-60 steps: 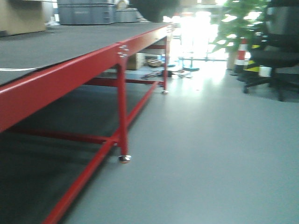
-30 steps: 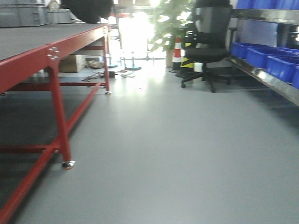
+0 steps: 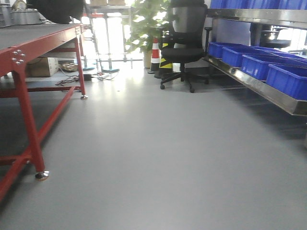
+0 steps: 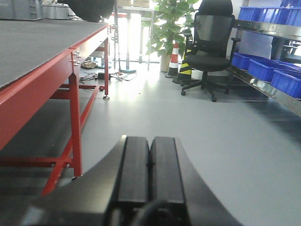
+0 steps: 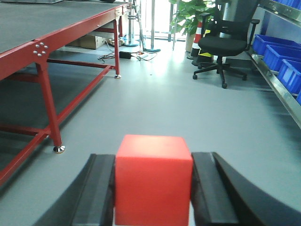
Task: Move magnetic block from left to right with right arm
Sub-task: 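Drive the base away from the first table carrying the cube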
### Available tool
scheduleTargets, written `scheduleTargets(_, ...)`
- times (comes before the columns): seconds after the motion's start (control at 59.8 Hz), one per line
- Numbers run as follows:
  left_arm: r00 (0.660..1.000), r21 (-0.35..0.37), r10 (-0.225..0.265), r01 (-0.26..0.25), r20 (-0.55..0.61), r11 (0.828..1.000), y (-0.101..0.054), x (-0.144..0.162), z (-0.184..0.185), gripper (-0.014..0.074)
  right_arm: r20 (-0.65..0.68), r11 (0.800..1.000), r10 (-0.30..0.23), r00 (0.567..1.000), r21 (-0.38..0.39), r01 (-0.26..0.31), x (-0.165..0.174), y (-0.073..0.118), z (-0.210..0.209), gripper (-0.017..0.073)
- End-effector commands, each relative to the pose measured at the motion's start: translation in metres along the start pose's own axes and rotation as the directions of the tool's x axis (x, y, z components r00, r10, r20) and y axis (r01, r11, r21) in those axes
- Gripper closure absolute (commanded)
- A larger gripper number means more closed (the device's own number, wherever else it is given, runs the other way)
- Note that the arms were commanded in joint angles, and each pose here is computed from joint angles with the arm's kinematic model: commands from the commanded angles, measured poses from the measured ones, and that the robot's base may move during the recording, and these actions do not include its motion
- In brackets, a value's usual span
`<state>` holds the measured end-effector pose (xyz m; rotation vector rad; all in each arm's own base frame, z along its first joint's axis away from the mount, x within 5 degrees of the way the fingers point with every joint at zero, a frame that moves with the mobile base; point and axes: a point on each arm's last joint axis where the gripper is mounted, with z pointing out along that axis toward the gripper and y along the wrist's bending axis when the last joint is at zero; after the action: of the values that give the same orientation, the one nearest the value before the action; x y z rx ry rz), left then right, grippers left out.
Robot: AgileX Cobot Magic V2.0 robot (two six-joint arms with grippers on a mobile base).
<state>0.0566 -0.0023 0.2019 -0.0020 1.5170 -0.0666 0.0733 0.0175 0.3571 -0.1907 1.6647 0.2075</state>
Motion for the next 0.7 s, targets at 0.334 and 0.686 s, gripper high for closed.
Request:
scheduleTargets(0.334,0.995,0.0,-0.004,0.004,0.096,1.0,0.0,-0.0062,-0.0013,0.071,0.11,1.0,-0.02,0.994,-0.004,0.02,-0.016,0.0007,-0.0024,0.0303)
scheduleTargets(0.686,0.995,-0.019,-0.001,0.003,0.097,1.0,0.001,-0.0062,-0.0013,0.071,0.11,1.0,-0.02,0.994,-0.004,0.02,-0.016,0.0007,-0.0024,0.0303)
